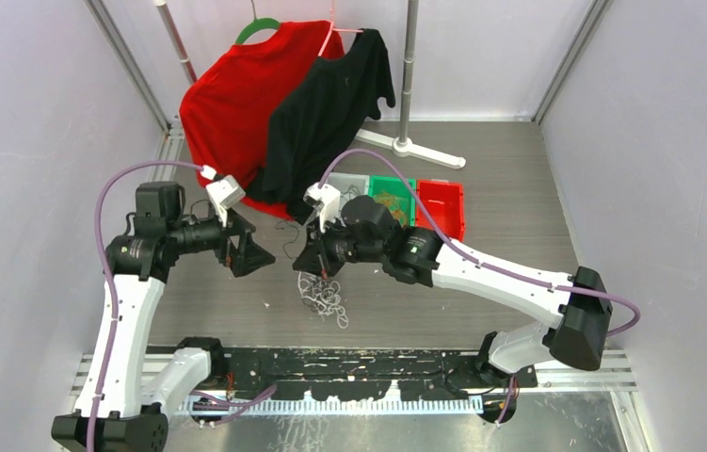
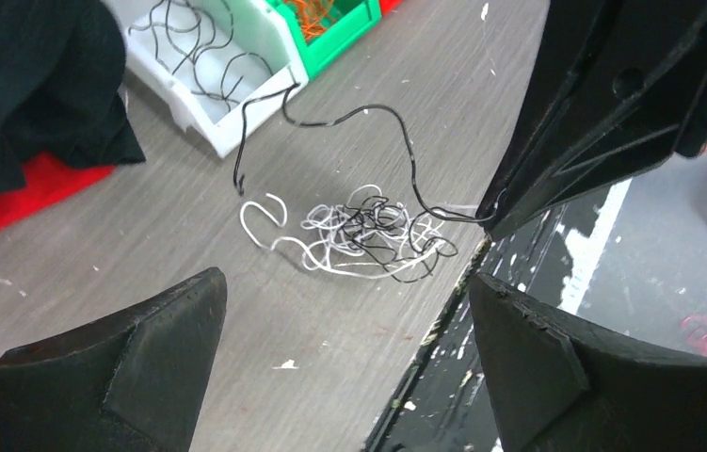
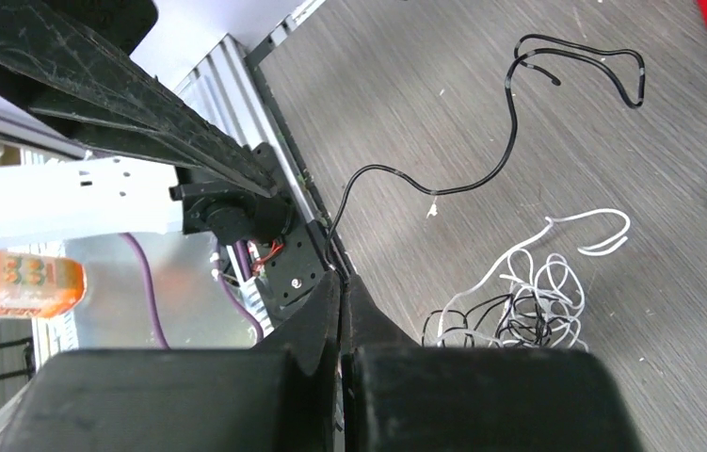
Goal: Untangle the cables
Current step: Untie the cable.
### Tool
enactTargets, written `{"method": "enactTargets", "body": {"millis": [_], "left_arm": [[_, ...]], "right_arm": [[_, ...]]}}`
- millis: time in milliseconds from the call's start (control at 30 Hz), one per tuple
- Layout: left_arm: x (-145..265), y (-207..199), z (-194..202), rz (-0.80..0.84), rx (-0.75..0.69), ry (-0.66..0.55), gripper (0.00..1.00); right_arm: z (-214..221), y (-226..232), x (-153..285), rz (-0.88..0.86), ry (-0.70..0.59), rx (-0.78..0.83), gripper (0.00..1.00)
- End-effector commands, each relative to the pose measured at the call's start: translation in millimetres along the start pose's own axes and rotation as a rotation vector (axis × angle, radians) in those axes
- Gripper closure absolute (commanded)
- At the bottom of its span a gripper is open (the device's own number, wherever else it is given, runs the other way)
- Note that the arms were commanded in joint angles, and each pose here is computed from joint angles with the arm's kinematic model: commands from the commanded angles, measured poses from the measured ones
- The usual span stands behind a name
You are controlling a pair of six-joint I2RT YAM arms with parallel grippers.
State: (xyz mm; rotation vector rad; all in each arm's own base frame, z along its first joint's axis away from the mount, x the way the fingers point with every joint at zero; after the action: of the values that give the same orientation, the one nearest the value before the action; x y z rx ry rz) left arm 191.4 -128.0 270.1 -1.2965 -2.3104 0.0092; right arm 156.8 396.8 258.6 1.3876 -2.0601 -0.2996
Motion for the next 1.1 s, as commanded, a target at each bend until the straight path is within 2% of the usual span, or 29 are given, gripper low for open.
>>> {"method": "enactTargets", "body": {"millis": [0, 133, 267, 367, 600, 800, 900, 1067], "left_arm": [[8, -11, -18, 0.039, -0.299, -0.005, 0.01], [14, -15, -21, 0.048, -0.593, 0.035, 0.0], [15, -25, -25, 0.063, -0.882, 0.019, 0.0], [9, -33, -25, 0.087, -1.042, -0.004, 0.01], [-11, -46, -13, 0.128, -1.315, -0.077, 0.08], [-26, -46, -24, 0.056, -1.591, -0.208, 0.12], [-34, -47, -27, 0.04, -1.68, -0.24, 0.12], [-47, -43, -36, -0.036, -1.792, -0.267, 0.2]], "right_arm": [[-11, 24, 19, -0.117, -0.031, 0.061, 0.99], [-2, 27, 28, -0.149, 0.002, 0.068, 0.99], [3, 29, 30, -0.182, 0.025, 0.066, 0.99], [0, 32, 29, -0.207, 0.023, 0.06, 0.99], [-15, 32, 27, -0.256, -0.036, 0.007, 0.99], [-21, 30, 24, -0.321, -0.032, -0.042, 0.99], [-19, 31, 20, -0.339, -0.011, -0.044, 0.99], [-16, 31, 16, -0.352, 0.009, -0.047, 0.99]]}}
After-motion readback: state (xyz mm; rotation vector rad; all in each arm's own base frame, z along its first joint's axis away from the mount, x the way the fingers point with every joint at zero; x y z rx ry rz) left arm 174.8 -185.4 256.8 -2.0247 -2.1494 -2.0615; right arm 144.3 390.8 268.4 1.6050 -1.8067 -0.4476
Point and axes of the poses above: each gripper's point midway between its finger pads, its own x axis back along the fingers, its own y axis along the line the jaws close on, z = x × y, the point moved 1 cm from there along x, back along the fingers, and after that the axes turned 2 degrees about -x, right-handed, at the moved point
